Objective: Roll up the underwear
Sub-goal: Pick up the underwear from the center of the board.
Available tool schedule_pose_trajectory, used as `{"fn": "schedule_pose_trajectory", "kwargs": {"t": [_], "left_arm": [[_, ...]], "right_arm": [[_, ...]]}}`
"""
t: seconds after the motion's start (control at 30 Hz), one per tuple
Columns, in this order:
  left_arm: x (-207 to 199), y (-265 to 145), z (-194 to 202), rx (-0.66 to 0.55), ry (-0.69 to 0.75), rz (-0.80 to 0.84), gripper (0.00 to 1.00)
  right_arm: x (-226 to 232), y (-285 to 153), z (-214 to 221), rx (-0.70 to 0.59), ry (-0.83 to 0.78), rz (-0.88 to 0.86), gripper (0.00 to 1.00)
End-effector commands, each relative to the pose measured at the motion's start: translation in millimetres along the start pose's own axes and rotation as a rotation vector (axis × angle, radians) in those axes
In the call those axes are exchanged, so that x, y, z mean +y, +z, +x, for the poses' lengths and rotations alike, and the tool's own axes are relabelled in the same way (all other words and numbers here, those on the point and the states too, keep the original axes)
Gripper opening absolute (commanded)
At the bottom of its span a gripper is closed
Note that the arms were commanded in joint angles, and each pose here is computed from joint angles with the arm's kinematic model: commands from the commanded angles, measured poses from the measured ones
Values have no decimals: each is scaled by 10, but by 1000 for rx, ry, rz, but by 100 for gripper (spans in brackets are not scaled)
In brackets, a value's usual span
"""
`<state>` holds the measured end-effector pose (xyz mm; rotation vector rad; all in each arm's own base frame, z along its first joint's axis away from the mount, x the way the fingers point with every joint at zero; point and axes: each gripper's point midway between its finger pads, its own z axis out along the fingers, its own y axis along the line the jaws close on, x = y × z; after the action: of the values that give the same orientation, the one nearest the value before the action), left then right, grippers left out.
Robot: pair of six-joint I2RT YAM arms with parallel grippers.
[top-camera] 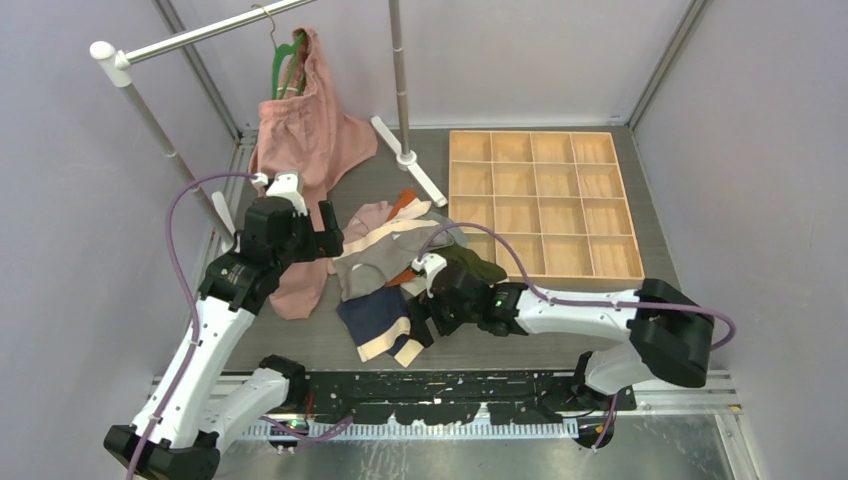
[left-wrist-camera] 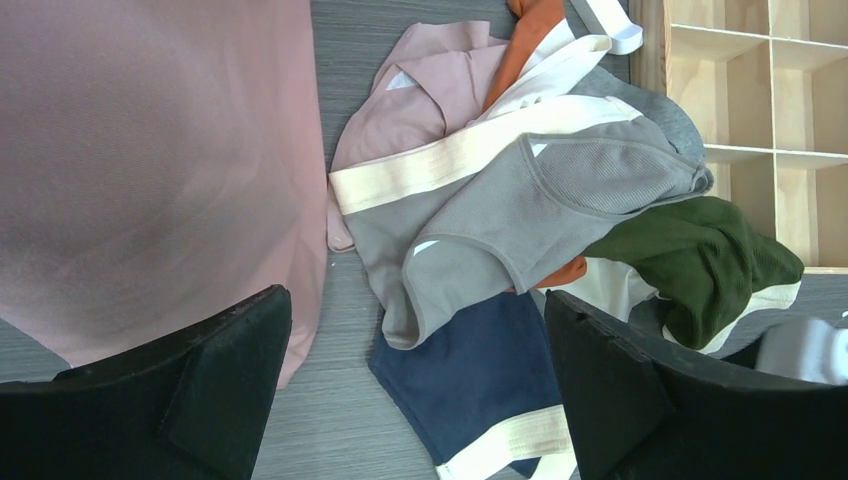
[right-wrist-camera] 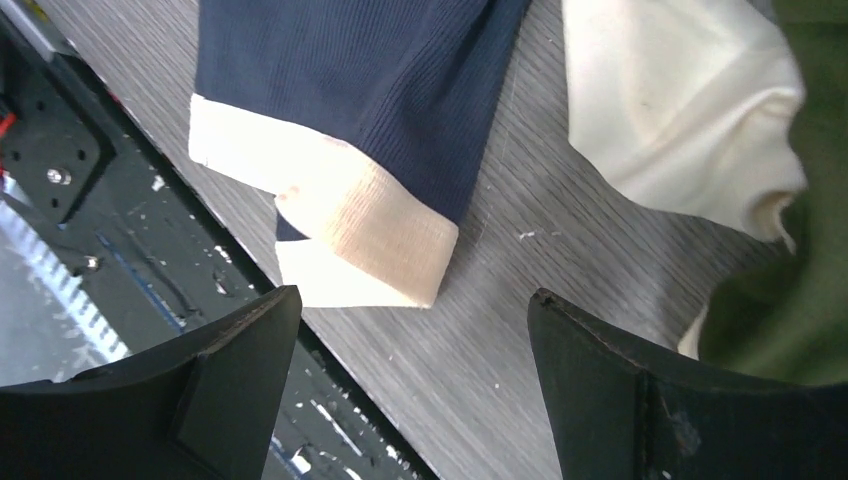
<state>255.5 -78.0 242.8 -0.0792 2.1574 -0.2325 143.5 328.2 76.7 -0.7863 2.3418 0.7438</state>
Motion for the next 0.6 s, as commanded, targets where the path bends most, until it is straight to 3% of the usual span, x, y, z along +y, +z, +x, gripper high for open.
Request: {"fn": "schedule_pose_trajectory", "kwargs": {"t": [0.0, 0.3, 0.43, 0.57], "left_arm": [[-31, -12, -91, -42, -8, 21, 98], [-37, -11, -89, -41, -9, 26, 98], [-35, -14, -95, -44, -10, 27, 98], [-31, -12, -95, -43, -11, 25, 98]], "right_arm": [[189, 171, -290, -101, -97, -78, 89], [323, 499, -157, -34, -158, -125, 82], [166, 571, -222, -88, -153, -17, 63], [47, 456, -418, -174, -134, 67, 36]]}}
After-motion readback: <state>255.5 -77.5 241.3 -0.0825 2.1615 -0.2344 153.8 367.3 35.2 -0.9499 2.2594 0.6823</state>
